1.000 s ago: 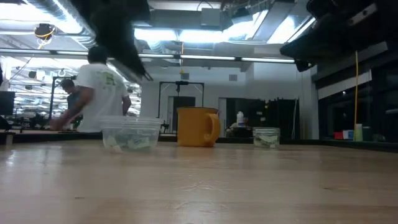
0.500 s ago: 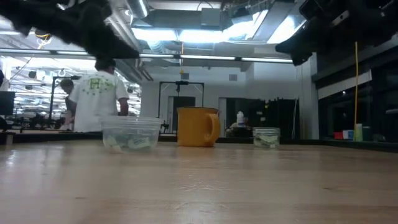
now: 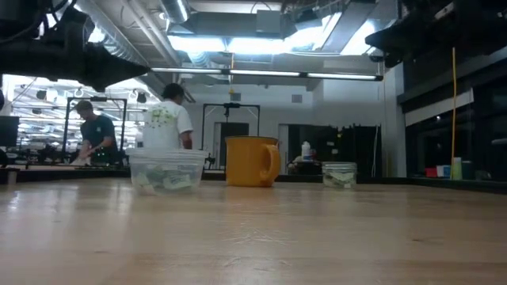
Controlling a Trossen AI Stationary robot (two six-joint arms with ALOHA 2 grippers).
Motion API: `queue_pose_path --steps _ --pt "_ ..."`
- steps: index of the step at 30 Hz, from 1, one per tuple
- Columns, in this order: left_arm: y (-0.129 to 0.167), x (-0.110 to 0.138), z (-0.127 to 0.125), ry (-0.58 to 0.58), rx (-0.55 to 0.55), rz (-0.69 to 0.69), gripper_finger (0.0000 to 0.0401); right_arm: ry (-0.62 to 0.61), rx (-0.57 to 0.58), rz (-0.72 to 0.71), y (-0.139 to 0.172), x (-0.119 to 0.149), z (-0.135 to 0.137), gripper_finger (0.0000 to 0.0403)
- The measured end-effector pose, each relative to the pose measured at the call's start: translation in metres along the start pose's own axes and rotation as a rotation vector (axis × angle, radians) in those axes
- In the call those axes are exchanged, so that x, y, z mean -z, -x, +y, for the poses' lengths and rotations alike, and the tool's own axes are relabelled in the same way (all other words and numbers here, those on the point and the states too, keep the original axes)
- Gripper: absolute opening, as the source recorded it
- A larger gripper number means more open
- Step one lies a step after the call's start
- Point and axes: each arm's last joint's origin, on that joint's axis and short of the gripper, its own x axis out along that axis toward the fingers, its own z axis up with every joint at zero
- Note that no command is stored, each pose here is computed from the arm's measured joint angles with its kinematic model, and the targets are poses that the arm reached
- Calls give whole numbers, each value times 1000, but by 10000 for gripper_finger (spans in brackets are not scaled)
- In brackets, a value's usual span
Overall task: Pick and place Stevia / Truvia into bins
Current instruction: Return to Home Position
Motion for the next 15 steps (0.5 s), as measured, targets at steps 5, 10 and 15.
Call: queue_pose_path --steps 5,10,15 --pt "8 5 7 6 -32 32 2 36 24 -33 21 -3 -1 0" --pt "7 3 10 -5 -10 19 2 12 76 -43 39 7 2 0" --pt "7 5 12 1 -38 33 1 20 129 -117 50 25 6 0"
